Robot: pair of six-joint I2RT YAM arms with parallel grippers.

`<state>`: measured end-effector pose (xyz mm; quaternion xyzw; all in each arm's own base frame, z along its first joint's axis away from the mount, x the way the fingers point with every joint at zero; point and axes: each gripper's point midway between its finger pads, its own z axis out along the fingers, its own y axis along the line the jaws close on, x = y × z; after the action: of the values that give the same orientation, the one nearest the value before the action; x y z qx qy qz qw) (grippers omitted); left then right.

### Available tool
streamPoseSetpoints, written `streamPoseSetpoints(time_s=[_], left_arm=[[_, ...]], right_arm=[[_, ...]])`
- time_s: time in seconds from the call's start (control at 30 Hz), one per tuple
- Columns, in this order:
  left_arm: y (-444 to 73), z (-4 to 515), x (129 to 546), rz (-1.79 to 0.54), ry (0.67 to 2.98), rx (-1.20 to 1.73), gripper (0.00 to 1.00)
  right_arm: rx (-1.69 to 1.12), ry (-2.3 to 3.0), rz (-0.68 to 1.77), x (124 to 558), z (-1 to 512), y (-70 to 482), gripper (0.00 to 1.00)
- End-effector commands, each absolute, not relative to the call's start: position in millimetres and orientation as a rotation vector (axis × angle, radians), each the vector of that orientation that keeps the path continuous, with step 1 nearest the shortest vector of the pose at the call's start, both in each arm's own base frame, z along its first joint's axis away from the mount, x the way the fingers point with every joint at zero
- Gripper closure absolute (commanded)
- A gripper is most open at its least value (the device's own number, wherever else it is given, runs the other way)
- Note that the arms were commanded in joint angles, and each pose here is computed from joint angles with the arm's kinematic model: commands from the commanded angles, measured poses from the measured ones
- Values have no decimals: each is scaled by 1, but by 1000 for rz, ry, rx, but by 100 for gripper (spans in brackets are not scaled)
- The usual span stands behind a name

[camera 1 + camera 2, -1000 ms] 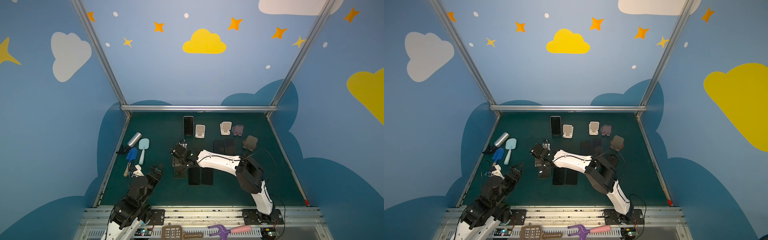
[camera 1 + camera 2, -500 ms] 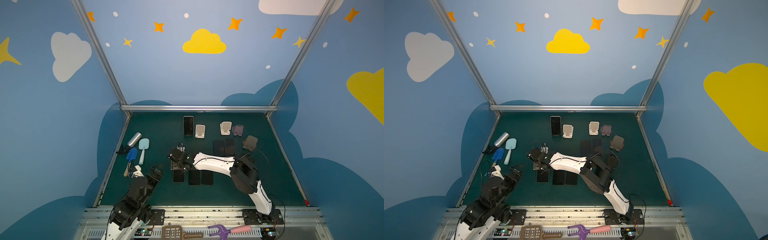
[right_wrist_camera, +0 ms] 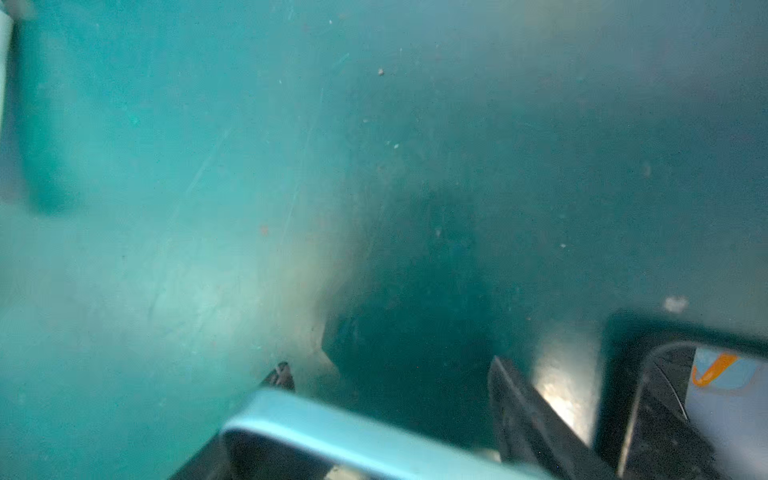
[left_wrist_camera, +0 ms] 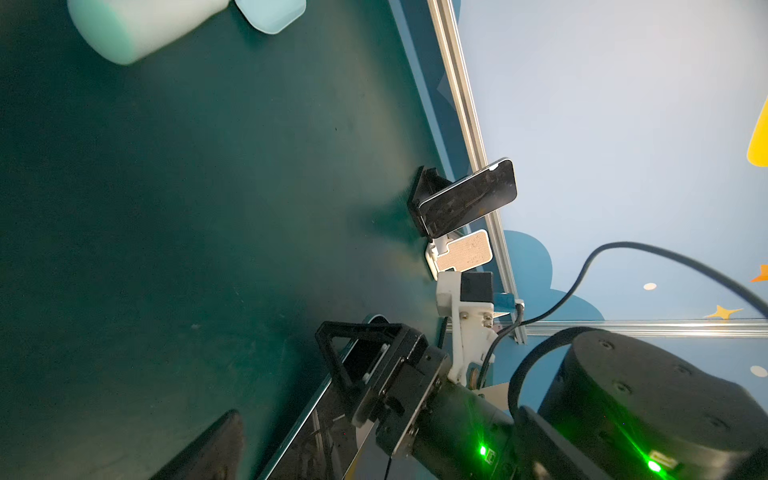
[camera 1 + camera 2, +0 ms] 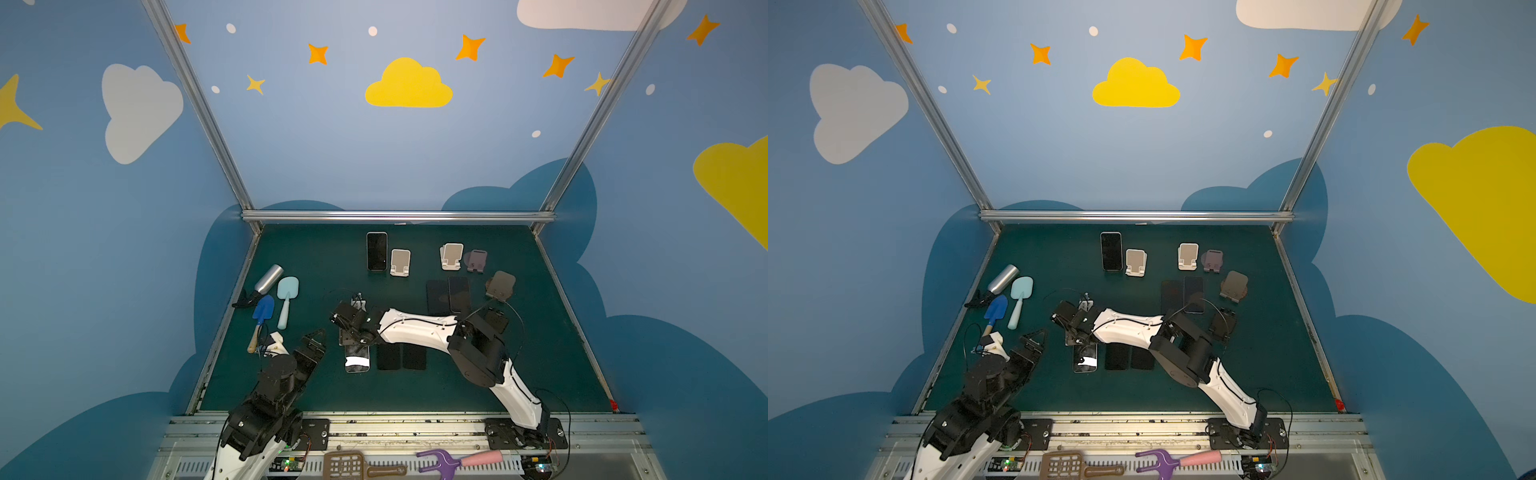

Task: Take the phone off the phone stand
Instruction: 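Lower the right gripper and grasp the silver-framed dark phone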

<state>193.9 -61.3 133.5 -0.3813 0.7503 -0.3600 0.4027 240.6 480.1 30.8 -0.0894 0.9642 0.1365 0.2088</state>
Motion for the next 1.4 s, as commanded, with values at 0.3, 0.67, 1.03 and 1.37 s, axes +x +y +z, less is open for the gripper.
streamPoseSetpoints(time_s=[0.3, 0.67, 1.03, 1.37], left_arm=[[-61, 133, 192, -905, 1903, -966, 0], [-61, 130, 193, -910, 1904, -982, 0], [-62, 128, 195, -911, 1902, -982, 0], [-63, 129, 195, -916, 1900, -978, 0]], right_arm=[[-263, 2730, 247, 239, -10, 462, 26], [-228, 2729, 186, 251, -15, 442, 25], [-240, 2699, 51, 262, -16, 421, 25], [-232, 2738, -15, 254, -24, 416, 23]])
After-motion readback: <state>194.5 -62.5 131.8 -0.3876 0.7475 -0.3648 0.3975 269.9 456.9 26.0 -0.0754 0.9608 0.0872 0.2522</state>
